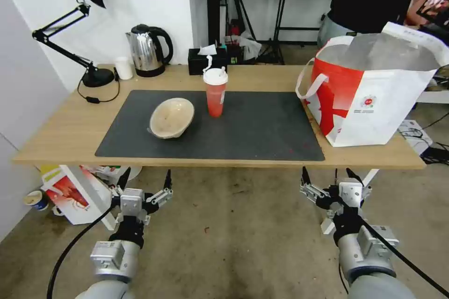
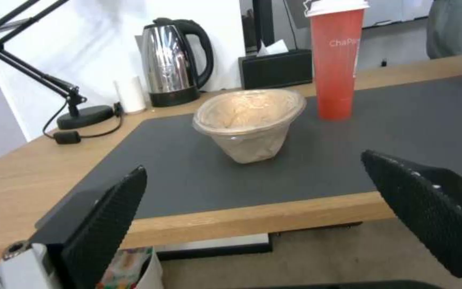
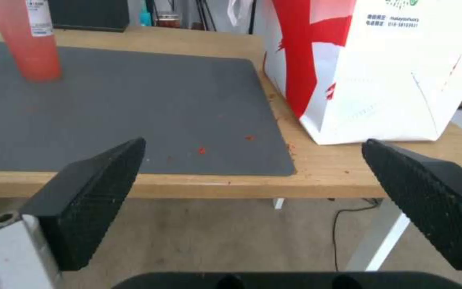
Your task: Pick up the trash from the table and place it into the takeout bag.
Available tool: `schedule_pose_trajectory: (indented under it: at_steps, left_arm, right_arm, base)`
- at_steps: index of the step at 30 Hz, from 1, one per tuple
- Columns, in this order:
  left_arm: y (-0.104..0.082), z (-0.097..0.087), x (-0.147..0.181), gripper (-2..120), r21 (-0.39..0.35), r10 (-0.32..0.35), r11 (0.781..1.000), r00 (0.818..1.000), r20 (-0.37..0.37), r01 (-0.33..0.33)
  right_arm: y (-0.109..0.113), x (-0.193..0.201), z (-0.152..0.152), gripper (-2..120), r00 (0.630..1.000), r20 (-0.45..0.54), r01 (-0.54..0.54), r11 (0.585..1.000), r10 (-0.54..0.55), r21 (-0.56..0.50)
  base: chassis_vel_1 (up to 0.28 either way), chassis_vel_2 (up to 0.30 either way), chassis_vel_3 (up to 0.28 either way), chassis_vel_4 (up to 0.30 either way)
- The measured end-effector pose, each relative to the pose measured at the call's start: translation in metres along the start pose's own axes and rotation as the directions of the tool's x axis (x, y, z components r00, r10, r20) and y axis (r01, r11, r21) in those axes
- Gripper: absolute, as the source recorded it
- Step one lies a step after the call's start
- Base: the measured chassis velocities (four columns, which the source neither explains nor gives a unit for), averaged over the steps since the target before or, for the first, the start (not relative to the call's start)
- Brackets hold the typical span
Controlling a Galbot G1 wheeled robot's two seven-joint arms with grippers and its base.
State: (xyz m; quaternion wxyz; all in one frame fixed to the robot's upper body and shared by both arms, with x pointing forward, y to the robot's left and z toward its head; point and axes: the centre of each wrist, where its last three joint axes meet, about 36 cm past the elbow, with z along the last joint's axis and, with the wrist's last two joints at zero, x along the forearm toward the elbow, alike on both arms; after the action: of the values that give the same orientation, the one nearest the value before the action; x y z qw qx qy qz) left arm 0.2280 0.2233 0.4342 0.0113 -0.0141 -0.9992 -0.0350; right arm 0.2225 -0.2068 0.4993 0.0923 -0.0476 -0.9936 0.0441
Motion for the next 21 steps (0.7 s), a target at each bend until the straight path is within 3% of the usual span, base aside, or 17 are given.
schedule_pose_trajectory:
  at_steps: [3,5,6,9,10,13,14,15,17,18,21]
  left_arm:
    - [0.0,0.0,0.0,100,0.0,0.0,1.0,1.0,0.0,0.0]
    - [0.0,0.0,0.0,100,0.0,0.0,1.0,1.0,0.0,0.0]
    - [0.0,0.0,0.0,100,0.0,0.0,1.0,1.0,0.0,0.0]
    - [0.0,0.0,0.0,100,0.0,0.0,1.0,1.0,0.0,0.0]
    - [0.0,0.0,0.0,100,0.0,0.0,1.0,1.0,0.0,0.0]
    - [0.0,0.0,0.0,100,0.0,0.0,1.0,1.0,0.0,0.0]
    - [0.0,0.0,0.0,100,0.0,0.0,1.0,1.0,0.0,0.0]
    - [0.0,0.0,0.0,100,0.0,0.0,1.0,1.0,0.0,0.0]
    - [0.0,0.0,0.0,100,0.0,0.0,1.0,1.0,0.0,0.0]
    - [0.0,0.0,0.0,100,0.0,0.0,1.0,1.0,0.0,0.0]
    - [0.0,0.0,0.0,100,0.0,0.0,1.0,1.0,0.0,0.0]
  right_arm:
    - [0.0,0.001,-0.004,100,0.999,0.029,0.035,0.999,-0.034,-0.034]
    - [0.0,-0.002,-0.009,100,0.987,0.099,0.138,0.985,-0.128,-0.1]
    - [0.0,-0.002,-0.009,100,0.987,0.099,0.138,0.985,-0.128,-0.1]
    - [-0.002,-0.011,-0.017,100,0.944,0.22,0.277,0.954,-0.246,-0.119]
    - [-0.002,-0.011,-0.017,100,0.944,0.22,0.277,0.954,-0.246,-0.119]
    - [-0.005,-0.029,-0.038,100,0.814,0.41,0.475,0.878,-0.412,-0.061]
    - [-0.005,-0.029,-0.038,100,0.814,0.41,0.475,0.878,-0.412,-0.061]
    - [-0.007,-0.034,-0.045,100,0.763,0.449,0.535,0.844,-0.465,-0.035]
    - [-0.008,-0.04,-0.054,100,0.698,0.487,0.601,0.799,-0.525,0.001]
    - [-0.008,-0.04,-0.054,100,0.698,0.487,0.601,0.799,-0.525,0.001]
    - [-0.009,-0.046,-0.064,100,0.637,0.524,0.633,0.772,-0.565,0.062]
  base:
    - [0.0,0.0,0.0,0.0]
    - [0.0,0.0,0.0,0.0]
    - [0.0,0.0,0.0,0.0]
    - [0.0,0.0,0.0,0.0]
    - [0.0,0.0,0.0,0.0]
    - [0.0,0.0,0.0,0.0]
    - [0.0,0.0,0.0,0.0]
    - [0.0,0.0,0.0,0.0]
    - [0.0,0.0,0.0,0.0]
    - [0.0,0.0,0.0,0.0]
    - [0.0,0.0,0.0,0.0]
